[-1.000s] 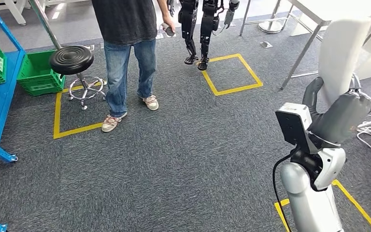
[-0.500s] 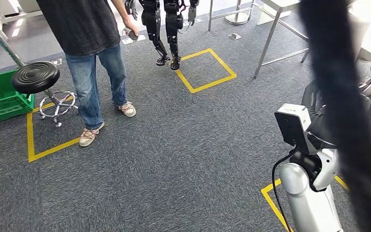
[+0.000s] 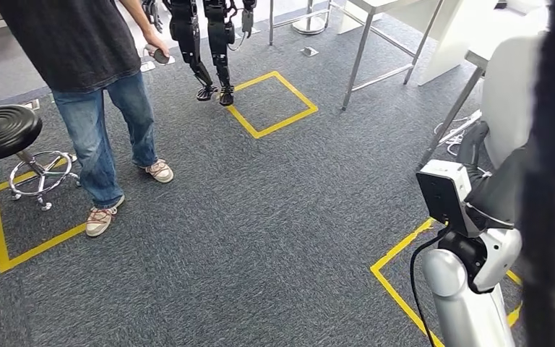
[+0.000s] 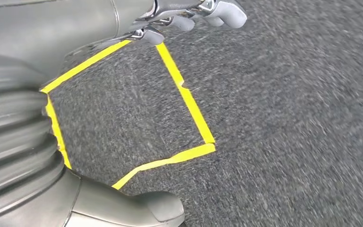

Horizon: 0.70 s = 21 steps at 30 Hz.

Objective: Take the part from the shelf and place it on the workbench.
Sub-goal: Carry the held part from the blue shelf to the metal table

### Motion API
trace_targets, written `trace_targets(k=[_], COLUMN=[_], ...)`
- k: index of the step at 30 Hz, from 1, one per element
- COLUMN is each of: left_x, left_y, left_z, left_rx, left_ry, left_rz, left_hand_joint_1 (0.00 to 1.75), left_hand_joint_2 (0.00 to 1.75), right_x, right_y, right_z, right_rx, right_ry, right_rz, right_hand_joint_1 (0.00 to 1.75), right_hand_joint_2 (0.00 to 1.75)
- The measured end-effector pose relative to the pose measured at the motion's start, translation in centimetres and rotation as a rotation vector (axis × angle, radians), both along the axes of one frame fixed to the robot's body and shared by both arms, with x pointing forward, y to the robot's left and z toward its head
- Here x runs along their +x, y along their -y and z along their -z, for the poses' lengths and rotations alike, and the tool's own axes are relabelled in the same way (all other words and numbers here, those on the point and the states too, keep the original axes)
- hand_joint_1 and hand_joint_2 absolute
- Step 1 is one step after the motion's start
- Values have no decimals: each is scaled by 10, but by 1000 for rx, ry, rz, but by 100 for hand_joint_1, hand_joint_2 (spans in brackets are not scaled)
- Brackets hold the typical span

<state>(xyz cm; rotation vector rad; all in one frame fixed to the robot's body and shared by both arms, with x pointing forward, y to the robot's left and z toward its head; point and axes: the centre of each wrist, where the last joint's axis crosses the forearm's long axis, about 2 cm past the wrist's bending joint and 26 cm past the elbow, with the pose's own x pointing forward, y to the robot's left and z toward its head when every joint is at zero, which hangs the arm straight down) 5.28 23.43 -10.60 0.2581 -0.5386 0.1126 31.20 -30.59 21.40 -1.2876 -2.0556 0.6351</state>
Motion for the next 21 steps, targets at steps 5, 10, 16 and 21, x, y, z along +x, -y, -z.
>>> trace_targets(k=[5, 10, 16, 21], left_x=[1, 5, 2, 2], left_y=[1, 0, -1, 0], left_z=[0, -1, 0, 0], left_rx=[-2, 1, 1, 0], left_ry=[5, 11, 2, 0], left_rz=[6, 8, 8, 4], left_hand_joint_1=[0, 0, 0, 0], left_hand_joint_2=[175, 175, 175, 175], right_x=[2, 4, 5, 5], right_y=[0, -1, -3, -3], right_z=[-4, -6, -5, -5], right_rx=[-10, -11, -9, -11], right_ry=[8, 14, 10, 14], right_rz=[1, 2, 2, 4], right_hand_joint_1=[175, 175, 175, 175], right_hand_joint_2=[175, 175, 175, 175])
